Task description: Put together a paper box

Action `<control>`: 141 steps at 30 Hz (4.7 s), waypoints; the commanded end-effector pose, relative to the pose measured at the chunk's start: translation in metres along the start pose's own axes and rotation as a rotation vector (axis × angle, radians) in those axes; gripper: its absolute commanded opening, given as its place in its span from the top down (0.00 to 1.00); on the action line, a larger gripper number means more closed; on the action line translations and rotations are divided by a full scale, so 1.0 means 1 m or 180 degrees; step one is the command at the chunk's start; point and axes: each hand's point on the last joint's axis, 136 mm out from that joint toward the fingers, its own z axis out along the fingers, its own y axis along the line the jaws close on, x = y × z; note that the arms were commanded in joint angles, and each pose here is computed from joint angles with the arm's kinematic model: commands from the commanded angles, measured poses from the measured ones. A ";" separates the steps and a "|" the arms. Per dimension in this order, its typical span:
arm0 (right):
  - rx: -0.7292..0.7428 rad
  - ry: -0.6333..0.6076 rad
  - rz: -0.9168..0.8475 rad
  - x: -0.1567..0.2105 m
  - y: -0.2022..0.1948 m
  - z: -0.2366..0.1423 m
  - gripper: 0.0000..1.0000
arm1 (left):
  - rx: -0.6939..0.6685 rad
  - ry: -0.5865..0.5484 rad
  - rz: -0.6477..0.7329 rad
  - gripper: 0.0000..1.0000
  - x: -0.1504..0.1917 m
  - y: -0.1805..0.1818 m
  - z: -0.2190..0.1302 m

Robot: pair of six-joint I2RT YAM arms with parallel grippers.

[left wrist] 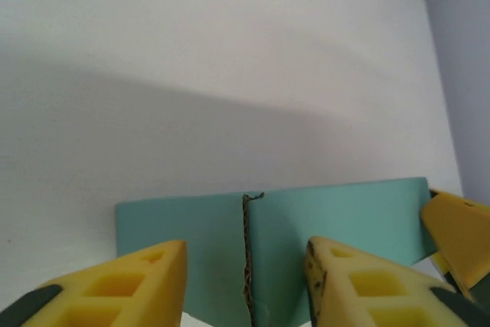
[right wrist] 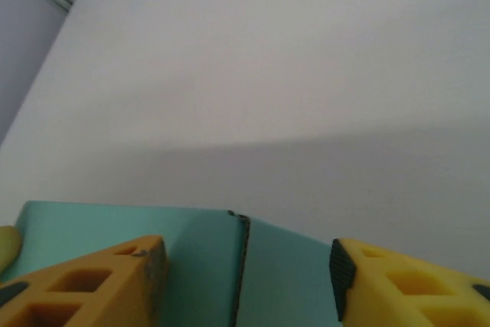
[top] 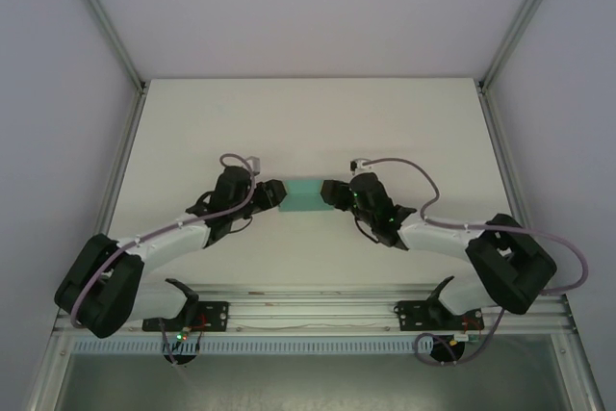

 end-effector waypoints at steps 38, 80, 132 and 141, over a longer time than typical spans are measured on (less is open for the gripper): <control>-0.1014 0.1974 -0.4225 0.000 0.055 -0.030 0.00 | -0.1601 -0.0733 0.0687 0.00 -0.146 0.017 -0.078; -0.0150 0.2127 -0.4898 0.007 0.043 0.050 0.58 | -0.1173 -0.0711 0.0712 0.00 -0.137 0.015 -0.089; -0.0018 0.1836 -0.4769 -0.004 -0.008 0.064 0.00 | -0.1053 -0.0892 0.0831 0.00 -0.144 0.008 -0.092; -0.0634 0.2108 -0.4365 0.003 0.020 -0.022 0.00 | -0.0996 -0.1042 0.0912 0.00 -0.146 0.009 -0.092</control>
